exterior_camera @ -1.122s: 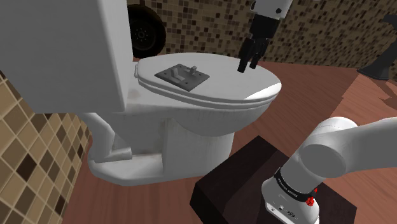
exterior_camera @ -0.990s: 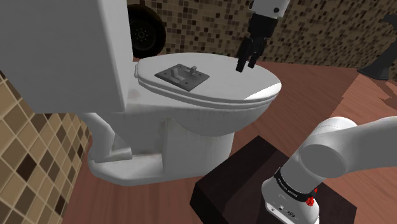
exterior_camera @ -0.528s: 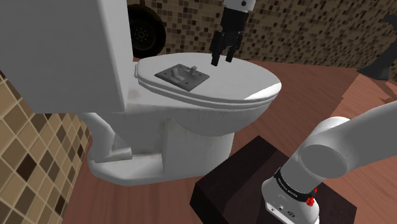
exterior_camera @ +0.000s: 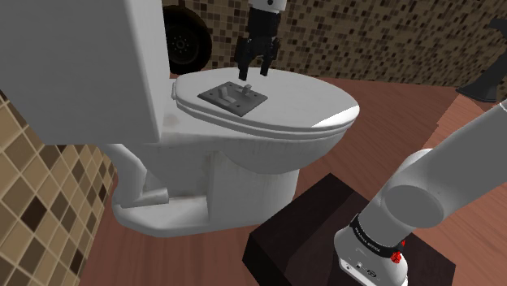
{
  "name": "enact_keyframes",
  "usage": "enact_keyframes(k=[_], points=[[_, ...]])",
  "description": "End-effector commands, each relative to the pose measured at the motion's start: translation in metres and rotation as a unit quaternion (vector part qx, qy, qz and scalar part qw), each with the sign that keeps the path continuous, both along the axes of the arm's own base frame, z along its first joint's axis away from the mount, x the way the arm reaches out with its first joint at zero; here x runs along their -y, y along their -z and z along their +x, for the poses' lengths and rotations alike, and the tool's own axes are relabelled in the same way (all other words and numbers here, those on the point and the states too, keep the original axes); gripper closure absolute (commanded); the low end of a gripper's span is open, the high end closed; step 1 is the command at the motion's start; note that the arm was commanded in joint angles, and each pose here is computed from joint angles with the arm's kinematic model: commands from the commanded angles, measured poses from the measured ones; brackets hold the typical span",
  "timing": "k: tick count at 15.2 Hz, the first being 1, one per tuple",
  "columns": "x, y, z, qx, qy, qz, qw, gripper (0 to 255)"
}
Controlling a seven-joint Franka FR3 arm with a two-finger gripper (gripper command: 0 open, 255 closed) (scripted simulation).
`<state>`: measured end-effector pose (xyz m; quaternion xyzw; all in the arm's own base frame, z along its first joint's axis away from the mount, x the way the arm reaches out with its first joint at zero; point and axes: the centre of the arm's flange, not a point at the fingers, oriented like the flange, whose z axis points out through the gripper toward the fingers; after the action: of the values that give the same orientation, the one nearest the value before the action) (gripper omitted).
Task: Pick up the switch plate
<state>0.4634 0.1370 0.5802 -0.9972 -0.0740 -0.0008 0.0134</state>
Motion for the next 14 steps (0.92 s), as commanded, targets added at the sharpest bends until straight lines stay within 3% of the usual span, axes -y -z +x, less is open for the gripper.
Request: enact_keyframes(k=[1, 7, 8, 14], points=[[-0.002, 0.009, 0.002, 0.000, 0.000, 0.000, 1.0000, 0], [-0.002, 0.033, 0.002, 0.000, 0.000, 0.000, 1.0000, 0], [-0.003, 0.033, 0.002, 0.000, 0.000, 0.000, 1.0000, 255], [-0.002, 0.034, 0.002, 0.000, 0.000, 0.000, 1.0000, 255]])
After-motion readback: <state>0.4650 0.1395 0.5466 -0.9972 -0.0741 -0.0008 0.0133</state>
